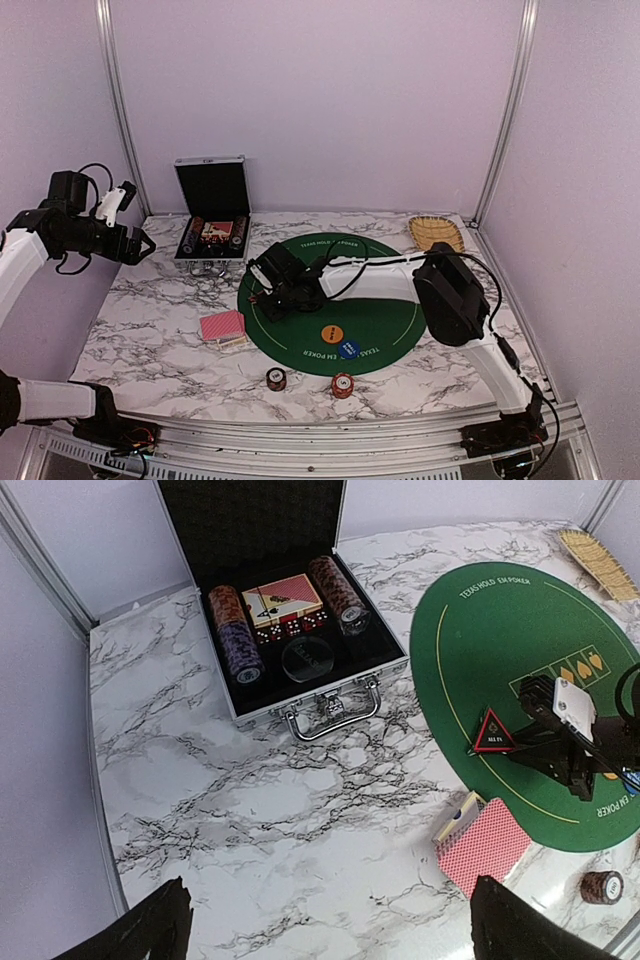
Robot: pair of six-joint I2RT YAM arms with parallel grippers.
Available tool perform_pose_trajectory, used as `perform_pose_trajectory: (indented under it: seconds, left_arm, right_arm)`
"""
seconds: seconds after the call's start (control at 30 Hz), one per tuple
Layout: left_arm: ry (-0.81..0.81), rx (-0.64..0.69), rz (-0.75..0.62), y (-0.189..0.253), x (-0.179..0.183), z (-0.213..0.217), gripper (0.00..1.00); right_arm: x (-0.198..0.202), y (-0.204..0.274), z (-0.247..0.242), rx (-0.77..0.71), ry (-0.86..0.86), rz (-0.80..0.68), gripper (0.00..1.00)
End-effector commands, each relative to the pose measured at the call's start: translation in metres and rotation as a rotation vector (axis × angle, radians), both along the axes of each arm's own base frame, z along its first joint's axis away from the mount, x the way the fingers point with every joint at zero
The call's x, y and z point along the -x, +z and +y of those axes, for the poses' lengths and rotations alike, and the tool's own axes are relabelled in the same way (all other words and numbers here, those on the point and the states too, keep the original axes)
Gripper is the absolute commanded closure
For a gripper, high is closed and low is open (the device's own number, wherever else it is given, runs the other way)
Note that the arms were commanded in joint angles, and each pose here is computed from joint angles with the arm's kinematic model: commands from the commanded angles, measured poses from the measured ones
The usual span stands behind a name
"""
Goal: Distribute texas hold em gaming equipment
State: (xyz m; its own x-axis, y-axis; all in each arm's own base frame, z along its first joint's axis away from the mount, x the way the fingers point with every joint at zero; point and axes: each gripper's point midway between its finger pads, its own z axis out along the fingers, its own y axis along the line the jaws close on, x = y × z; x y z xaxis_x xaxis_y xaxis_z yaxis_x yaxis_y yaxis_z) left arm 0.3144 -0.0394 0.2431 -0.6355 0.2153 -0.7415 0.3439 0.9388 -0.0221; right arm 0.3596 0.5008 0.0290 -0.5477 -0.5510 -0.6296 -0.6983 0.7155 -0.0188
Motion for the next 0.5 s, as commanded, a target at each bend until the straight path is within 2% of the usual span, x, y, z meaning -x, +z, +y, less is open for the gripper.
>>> perform_pose_trajectory:
  seconds: [0.0,0.13,0.33,0.47]
  left_arm:
    - [-0.022,-0.001,0.029,-0.005,0.009,-0.002,0.01]
    - [-0.025,-0.003,0.035,-0.007,0.010,-0.002,0.01]
    - [-0.025,-0.018,0.037,-0.005,0.009,0.000,0.01]
    - [-0.033,-0.014,0.033,-0.002,0.009,-0.002,0.01]
  right_arm:
    - [-0.013,0.000,0.002,-0.017,-0.030,0.007,0.77]
    - [-0.014,0.013,0.002,-0.029,-0.032,-0.002,0.69]
    - [-0.006,0.066,-0.021,-0.061,-0.073,-0.044,0.37]
    - [0.011,0.073,-0.057,-0.030,-0.121,-0.030,0.23]
